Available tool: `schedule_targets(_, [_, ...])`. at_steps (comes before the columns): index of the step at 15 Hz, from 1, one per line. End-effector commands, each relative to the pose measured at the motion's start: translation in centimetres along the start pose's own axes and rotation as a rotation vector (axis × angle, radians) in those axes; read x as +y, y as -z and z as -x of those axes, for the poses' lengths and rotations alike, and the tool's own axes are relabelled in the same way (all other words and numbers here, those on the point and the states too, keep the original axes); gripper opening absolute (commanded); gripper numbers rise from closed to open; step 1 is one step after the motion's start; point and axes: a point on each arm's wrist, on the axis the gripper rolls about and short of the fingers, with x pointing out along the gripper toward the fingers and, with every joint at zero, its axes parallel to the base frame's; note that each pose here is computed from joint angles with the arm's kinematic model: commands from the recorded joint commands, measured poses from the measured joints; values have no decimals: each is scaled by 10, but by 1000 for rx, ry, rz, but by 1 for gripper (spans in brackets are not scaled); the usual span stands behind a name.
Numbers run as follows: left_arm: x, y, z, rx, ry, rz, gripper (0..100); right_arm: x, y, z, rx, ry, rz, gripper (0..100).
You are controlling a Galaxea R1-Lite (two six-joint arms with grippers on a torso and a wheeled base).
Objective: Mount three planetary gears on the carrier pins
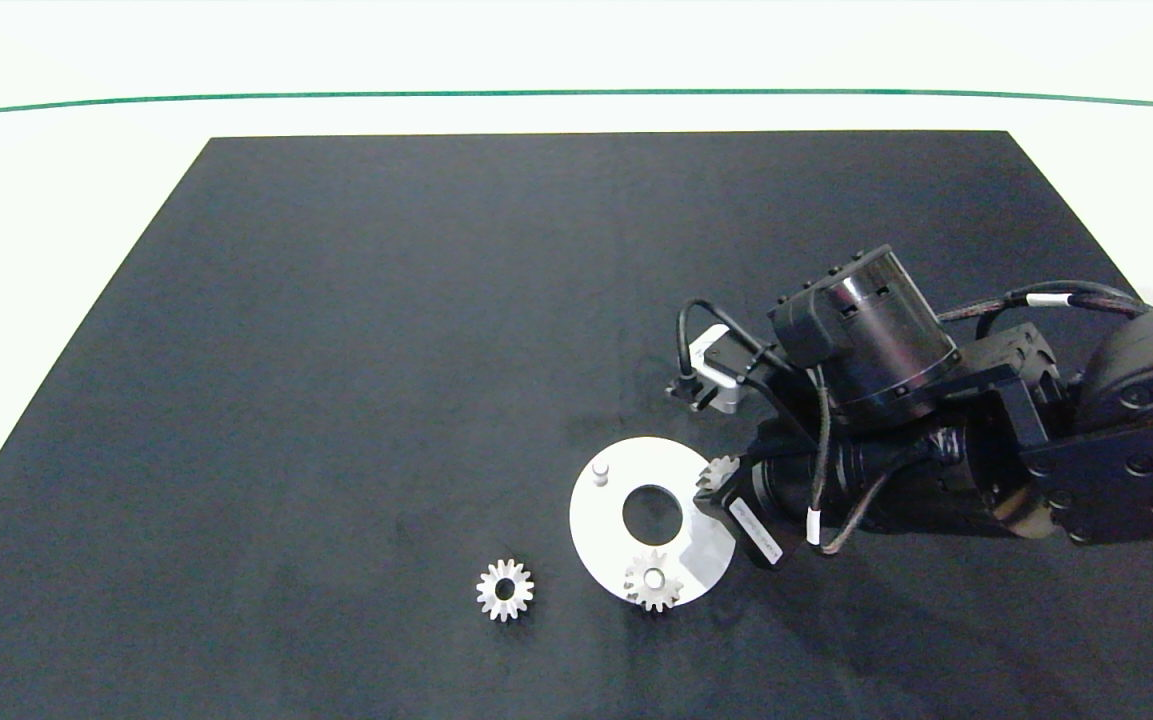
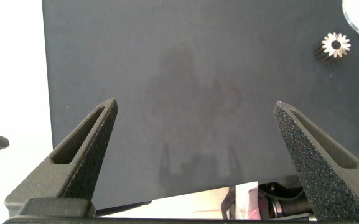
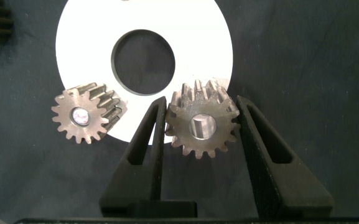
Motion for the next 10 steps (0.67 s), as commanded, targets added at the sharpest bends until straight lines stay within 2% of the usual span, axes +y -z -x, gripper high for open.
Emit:
schedule_targets(1, [0, 1, 0, 4, 0, -2, 100, -2, -2, 0, -4, 5, -3, 10])
schedule_targets(5, [0, 1, 0, 3, 0, -1, 100, -2, -3, 0, -10, 6, -32, 10])
schedule_targets(10, [0, 1, 1, 0, -2, -1, 100, -3, -4, -4, -4, 9, -37, 10])
